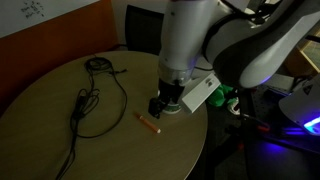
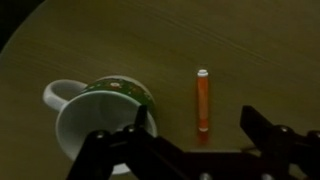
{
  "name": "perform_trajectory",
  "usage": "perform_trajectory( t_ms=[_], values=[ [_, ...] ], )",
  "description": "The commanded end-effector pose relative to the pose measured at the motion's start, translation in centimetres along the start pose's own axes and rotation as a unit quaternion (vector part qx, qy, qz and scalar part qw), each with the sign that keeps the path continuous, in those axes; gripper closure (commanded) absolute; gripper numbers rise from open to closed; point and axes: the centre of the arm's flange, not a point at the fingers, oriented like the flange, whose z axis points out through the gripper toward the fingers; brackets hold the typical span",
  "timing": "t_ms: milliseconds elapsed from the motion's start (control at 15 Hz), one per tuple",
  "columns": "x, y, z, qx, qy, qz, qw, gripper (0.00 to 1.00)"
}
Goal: Put the marker in the cup
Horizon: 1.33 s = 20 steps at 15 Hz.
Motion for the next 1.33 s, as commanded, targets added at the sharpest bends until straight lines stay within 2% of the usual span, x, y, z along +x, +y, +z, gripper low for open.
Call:
perform_trajectory(
  t_ms=[0,200,533,733,800,867,1000,1267],
  values=[
    [0.9,-3.4,3.0,-0.005,0.003,-0.006,1.0,0.0],
    [1.1,-5.4,5.4,-0.021,0.012,-0.015,0.9996,0.0],
    [1.9,-6.6,8.7,-0.034,0.008,-0.007,0.9994,0.0],
    [2.4,-6.8,10.1,-0.033,0.003,0.004,0.9994,0.06],
    [2.5,-6.9,10.3,-0.033,0.001,0.007,0.9994,0.14],
    [2.7,-7.0,10.6,-0.033,-0.001,0.011,0.9994,0.13],
    [3.0,-7.0,10.9,-0.031,-0.003,0.015,0.9994,0.39],
    [3.4,-7.1,11.0,-0.028,-0.001,0.021,0.9994,0.71]
  ],
)
